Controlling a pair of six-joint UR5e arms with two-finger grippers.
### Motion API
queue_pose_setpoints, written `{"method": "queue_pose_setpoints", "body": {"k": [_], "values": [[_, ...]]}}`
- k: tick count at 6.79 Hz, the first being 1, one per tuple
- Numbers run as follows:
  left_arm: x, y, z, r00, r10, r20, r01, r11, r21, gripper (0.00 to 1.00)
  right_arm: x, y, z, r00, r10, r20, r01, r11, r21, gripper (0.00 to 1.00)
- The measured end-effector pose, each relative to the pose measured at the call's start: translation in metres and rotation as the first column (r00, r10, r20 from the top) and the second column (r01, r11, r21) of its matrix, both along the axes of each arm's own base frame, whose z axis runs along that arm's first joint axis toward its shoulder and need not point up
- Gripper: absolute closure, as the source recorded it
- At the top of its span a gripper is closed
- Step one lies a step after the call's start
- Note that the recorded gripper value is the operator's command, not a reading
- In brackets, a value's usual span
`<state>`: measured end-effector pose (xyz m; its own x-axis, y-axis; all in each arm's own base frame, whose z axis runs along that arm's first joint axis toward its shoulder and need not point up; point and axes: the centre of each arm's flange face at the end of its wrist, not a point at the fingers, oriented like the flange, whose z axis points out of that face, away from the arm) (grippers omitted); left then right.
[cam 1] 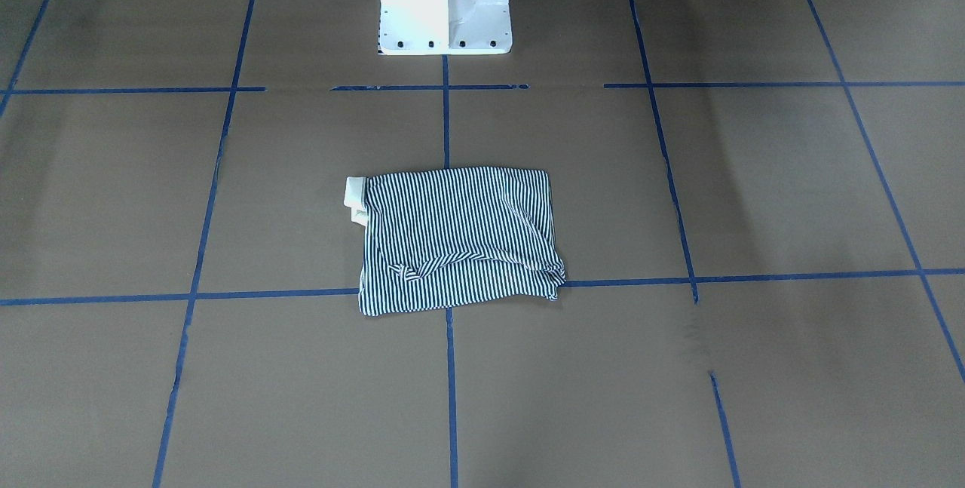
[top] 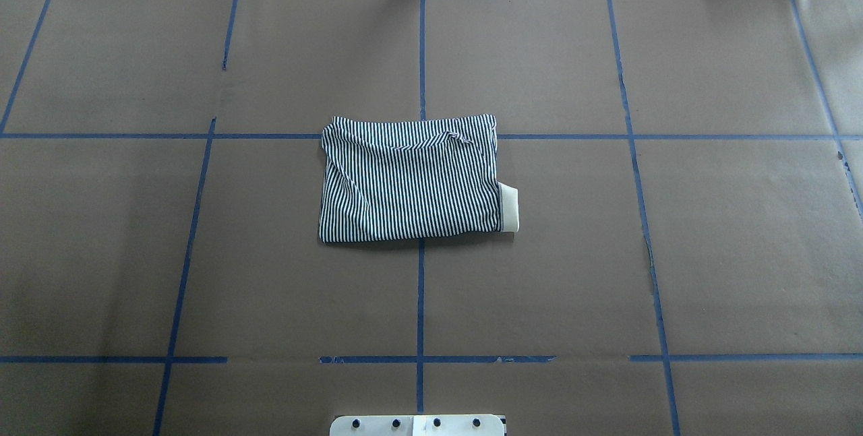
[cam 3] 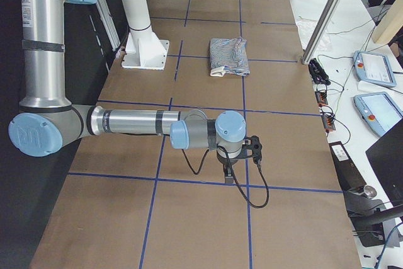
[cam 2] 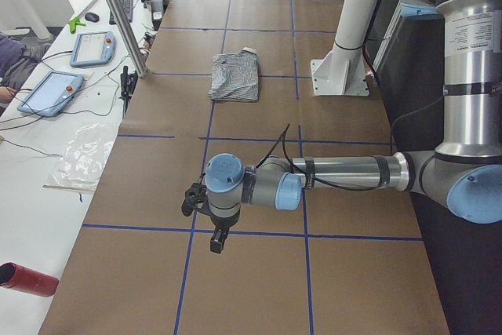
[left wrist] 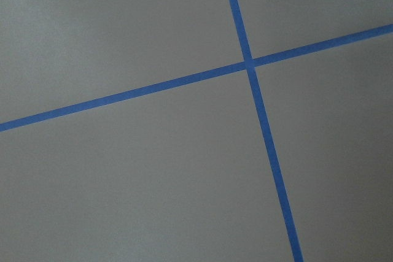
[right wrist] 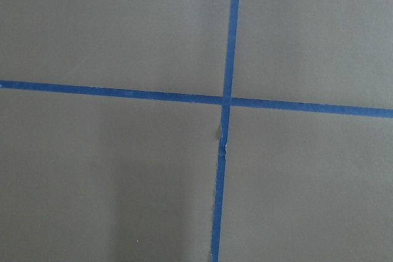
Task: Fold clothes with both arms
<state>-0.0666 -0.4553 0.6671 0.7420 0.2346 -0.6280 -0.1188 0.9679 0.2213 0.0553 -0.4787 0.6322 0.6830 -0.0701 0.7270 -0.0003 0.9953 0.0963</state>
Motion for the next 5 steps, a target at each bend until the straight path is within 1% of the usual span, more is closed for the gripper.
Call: {"method": "queue_pose_setpoints", "body": {"k": [3, 4, 5], "values": [[0.0002, -0.0015, -0.0016, 1.0, -0.001, -0.001, 0.001, 1.0, 0.003, 0.0, -0.0097, -0.0026, -0.0037, 1.0, -0.001, 0.003, 0.001, 1.0, -0.01, 0.0], [0.0005, -0.0025, -0.0028, 1.0, -0.026, -0.004, 0.026, 0.999, -0.018, 0.0, -0.0101, -0.0026, -0.0037, 1.0, 0.0, 0.003, 0.0, 1.0, -0.012, 0.0], [0.0012, -0.0035, -0.0047, 0.995, -0.093, -0.017, 0.092, 0.993, -0.074, 0.0, -0.0103, -0.0027, -0.0034, 1.0, 0.0, 0.003, 0.0, 1.0, -0.013, 0.0]]}}
